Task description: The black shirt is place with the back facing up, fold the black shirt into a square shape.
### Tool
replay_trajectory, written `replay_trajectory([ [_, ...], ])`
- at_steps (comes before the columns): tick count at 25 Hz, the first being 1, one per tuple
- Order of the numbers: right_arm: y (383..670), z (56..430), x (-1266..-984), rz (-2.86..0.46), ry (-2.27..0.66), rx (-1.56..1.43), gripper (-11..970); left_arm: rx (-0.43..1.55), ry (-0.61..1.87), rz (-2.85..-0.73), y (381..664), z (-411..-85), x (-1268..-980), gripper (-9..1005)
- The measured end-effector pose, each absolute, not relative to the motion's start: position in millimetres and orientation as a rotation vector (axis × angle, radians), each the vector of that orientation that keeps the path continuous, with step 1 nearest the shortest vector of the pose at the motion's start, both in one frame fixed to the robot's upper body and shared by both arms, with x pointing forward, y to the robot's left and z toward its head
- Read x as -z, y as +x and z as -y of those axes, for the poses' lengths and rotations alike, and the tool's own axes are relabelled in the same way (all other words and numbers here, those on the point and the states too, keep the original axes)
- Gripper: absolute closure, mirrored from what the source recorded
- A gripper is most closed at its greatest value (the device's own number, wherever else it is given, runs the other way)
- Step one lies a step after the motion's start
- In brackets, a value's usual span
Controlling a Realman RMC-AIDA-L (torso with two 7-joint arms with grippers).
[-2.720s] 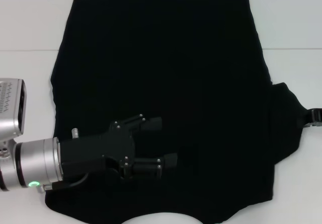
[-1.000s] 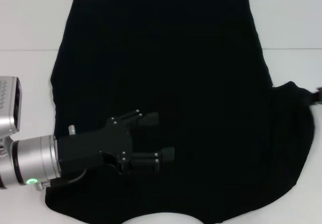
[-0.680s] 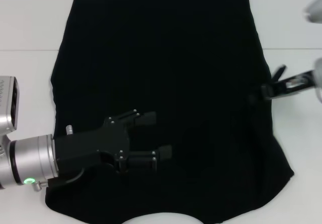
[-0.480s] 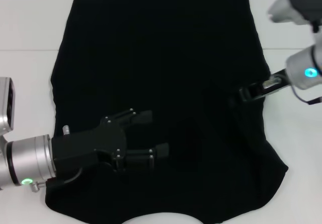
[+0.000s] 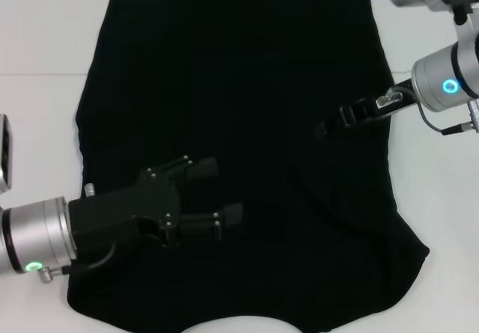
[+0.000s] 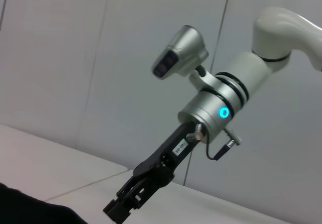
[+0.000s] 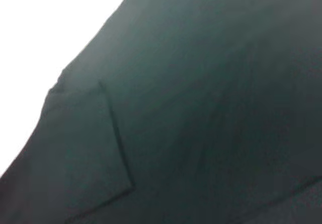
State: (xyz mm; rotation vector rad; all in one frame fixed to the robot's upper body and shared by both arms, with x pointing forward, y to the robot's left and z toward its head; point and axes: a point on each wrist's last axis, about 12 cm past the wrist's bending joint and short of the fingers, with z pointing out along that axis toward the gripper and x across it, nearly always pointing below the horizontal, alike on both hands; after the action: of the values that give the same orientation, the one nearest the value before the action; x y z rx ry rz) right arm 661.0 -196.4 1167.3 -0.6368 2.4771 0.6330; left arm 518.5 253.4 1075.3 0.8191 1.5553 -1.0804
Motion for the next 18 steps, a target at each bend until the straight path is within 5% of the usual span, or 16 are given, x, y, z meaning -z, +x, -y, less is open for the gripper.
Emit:
replay_trajectory([
  [8, 645.3, 216.1, -1154.1, -2.359, -0.618, -0.82, 523, 1.12, 0.686, -1.688, 521.7, -279.9, -1082.4, 62],
  [13, 629.8, 229.1, -1143.0, -2.219, -0.629, -0.935, 273, 1.061, 0.641, -1.778, 509.3, -305.9, -1081.1, 70],
  [18, 621.2, 229.9, -1127.4, -2.131, -0.635, -0.992, 196, 0.934, 0.598, -1.851, 487.9, -337.2, -1076.8, 78],
])
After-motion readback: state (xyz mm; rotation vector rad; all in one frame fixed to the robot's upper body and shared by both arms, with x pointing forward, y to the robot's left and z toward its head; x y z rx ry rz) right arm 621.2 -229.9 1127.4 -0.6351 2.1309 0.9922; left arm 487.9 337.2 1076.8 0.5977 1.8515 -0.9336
